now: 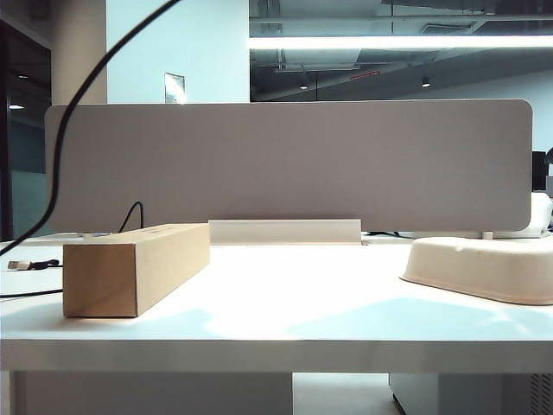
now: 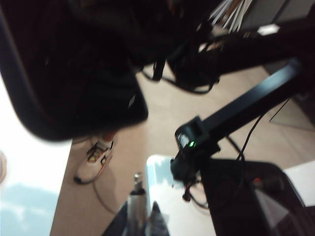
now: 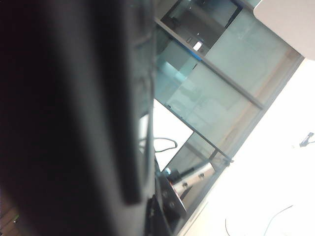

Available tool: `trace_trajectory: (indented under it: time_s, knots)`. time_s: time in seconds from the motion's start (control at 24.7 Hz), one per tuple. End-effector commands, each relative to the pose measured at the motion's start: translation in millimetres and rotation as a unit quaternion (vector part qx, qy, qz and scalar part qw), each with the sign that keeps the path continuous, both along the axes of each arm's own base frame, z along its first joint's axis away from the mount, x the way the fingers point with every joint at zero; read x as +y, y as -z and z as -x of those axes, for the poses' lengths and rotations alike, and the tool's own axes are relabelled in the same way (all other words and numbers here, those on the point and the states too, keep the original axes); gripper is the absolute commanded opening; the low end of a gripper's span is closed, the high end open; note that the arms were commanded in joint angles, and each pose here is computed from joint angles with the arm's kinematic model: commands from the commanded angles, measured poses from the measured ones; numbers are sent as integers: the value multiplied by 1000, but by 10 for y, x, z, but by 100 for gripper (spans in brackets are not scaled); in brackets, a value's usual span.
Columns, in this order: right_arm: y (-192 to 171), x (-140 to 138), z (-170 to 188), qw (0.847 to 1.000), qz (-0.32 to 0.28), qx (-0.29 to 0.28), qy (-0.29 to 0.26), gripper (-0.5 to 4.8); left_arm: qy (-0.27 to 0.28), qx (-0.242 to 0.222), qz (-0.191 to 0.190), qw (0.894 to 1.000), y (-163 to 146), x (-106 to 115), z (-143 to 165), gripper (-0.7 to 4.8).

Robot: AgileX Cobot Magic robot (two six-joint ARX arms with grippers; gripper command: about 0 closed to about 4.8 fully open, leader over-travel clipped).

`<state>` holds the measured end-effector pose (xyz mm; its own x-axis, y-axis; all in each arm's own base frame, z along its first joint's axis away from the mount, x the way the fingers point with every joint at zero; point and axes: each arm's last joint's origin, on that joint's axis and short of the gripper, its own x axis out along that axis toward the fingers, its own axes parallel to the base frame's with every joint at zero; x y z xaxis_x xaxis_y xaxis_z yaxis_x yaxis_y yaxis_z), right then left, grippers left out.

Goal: Pick up the charging cable and the phone, plug the charging cable into the charging port on the phone, and finally place them back on the table.

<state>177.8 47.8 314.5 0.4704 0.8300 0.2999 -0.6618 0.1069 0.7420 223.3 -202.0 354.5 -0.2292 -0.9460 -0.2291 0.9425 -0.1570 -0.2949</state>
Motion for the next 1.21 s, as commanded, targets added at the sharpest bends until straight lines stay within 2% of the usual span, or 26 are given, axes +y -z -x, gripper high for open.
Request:
trace_trajectory:
  time_s: [0.04,0.53,0.77,1.21]
  knots:
    - [-61,-3,22,1000,-3,-26,3,-6,-2,12,23,1000,-102,-10,-12,-6]
    - [-61,-2,24,999,6,-42,6,-6,11,68,21,997,4,-163,-110,-6]
    - [-63,-2,25,999,6,-43,5,-6,25,80,18,996,48,-178,-124,-6]
    - [-62,-1,26,999,8,-43,3,-6,13,83,10,996,149,-237,-205,-6]
